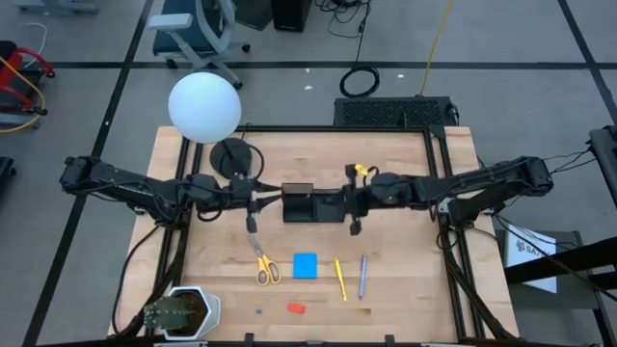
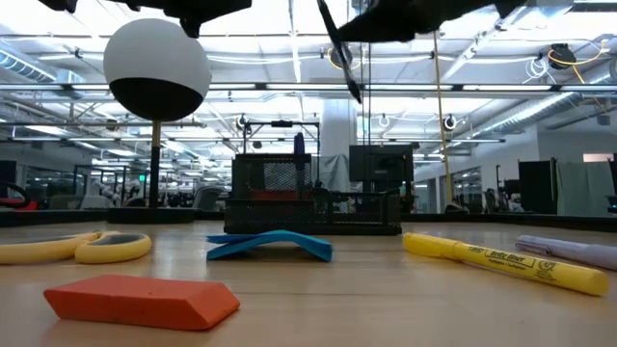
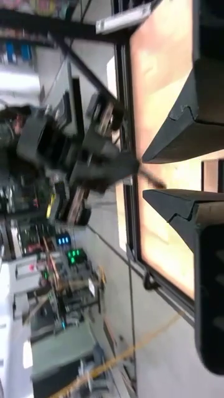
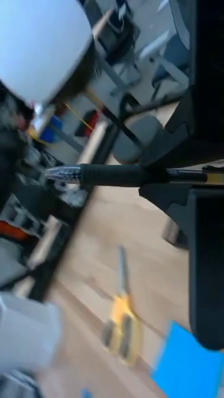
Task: Pick and place office supplies into organizer
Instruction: Put the black pen into the desk organizer
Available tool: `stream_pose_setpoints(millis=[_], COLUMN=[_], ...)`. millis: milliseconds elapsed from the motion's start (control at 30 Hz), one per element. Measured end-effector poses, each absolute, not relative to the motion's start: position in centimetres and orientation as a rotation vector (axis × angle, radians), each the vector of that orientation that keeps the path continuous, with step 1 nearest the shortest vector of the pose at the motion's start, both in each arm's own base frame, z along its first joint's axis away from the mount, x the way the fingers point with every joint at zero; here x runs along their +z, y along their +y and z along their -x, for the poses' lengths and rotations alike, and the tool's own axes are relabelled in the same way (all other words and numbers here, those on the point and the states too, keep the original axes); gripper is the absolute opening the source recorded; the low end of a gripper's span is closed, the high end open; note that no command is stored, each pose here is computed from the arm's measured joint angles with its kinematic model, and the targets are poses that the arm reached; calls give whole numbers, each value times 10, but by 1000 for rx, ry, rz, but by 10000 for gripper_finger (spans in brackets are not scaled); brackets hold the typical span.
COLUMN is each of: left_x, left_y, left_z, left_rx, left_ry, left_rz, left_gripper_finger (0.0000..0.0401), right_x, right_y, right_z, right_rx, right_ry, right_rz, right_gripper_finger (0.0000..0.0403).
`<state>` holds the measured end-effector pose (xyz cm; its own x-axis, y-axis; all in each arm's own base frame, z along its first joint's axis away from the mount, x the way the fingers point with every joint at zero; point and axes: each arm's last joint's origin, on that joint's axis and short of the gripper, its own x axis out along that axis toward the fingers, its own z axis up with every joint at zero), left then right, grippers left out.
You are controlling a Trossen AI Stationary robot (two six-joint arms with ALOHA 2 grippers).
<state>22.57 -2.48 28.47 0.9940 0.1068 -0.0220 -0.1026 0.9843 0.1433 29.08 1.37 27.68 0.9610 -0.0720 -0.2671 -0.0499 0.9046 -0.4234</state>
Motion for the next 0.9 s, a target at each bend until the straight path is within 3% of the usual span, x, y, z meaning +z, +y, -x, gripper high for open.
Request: stream_pose_setpoints(millis=[300, 900], left_x=[266, 261], left_y=[-27, -28], left_z=[-244, -259], left_rx=[89, 99], left_ry=[88, 20], left_rz=[-199, -264], left_gripper_finger=[83, 84], right_x=[294, 302], right_y=[7, 8], right_z=[-294, -295], right_rx=[16, 37], right_ry=[87, 6], right_rz=[302, 278], right_gripper_finger=[19, 19])
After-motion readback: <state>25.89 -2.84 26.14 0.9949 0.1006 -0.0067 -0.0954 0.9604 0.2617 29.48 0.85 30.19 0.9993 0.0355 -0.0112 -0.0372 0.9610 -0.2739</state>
